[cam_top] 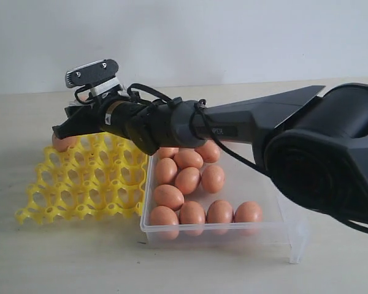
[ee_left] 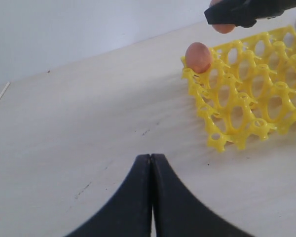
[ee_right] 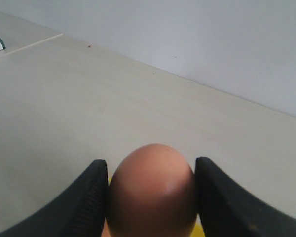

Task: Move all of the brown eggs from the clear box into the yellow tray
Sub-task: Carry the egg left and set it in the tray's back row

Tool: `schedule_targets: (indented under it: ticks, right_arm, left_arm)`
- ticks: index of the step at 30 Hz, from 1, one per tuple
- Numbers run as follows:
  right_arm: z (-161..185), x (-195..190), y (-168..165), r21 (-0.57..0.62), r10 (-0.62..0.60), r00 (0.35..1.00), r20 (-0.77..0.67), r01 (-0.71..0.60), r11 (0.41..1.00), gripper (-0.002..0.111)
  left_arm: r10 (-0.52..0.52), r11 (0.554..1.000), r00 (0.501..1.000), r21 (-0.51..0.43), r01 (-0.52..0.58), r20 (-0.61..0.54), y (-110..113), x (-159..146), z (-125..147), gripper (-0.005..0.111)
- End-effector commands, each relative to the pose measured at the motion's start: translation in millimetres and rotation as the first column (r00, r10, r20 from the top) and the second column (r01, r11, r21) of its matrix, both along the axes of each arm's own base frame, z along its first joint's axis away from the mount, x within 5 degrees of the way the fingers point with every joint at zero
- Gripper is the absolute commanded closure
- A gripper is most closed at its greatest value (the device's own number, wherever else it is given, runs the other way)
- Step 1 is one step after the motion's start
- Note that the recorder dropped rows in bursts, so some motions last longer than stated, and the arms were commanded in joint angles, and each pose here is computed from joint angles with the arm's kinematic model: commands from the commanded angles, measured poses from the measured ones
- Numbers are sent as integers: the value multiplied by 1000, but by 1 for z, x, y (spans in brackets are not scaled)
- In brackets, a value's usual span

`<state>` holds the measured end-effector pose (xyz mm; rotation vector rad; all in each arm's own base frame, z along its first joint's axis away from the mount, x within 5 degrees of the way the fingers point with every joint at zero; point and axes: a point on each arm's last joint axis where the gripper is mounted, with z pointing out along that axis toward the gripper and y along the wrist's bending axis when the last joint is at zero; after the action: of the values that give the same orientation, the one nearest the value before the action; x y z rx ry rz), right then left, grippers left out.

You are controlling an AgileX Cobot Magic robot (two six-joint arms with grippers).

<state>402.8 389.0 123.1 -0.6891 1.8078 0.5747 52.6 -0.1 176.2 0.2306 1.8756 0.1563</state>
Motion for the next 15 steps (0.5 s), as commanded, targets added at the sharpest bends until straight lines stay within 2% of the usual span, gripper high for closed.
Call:
schedule_targets:
  ticks: [1, 8, 15]
  right_arm:
    - [-5, -1, 8, 16, 11, 1000, -2, -11, 1000, 104]
    - [-15, -2, 10, -3, 11, 1000, -20, -12, 1000, 85]
    - [-22, -2, 10, -32, 20, 1000, -24, -20, 999, 56]
  left_arm:
    - [0, 1000, 1000, -5, 0, 15, 0, 0, 2, 107]
    - [0, 1000, 1000, -5, 0, 15, 0, 0, 2, 107]
    - [0, 1000, 1000, -5, 0, 15, 0, 0, 2, 107]
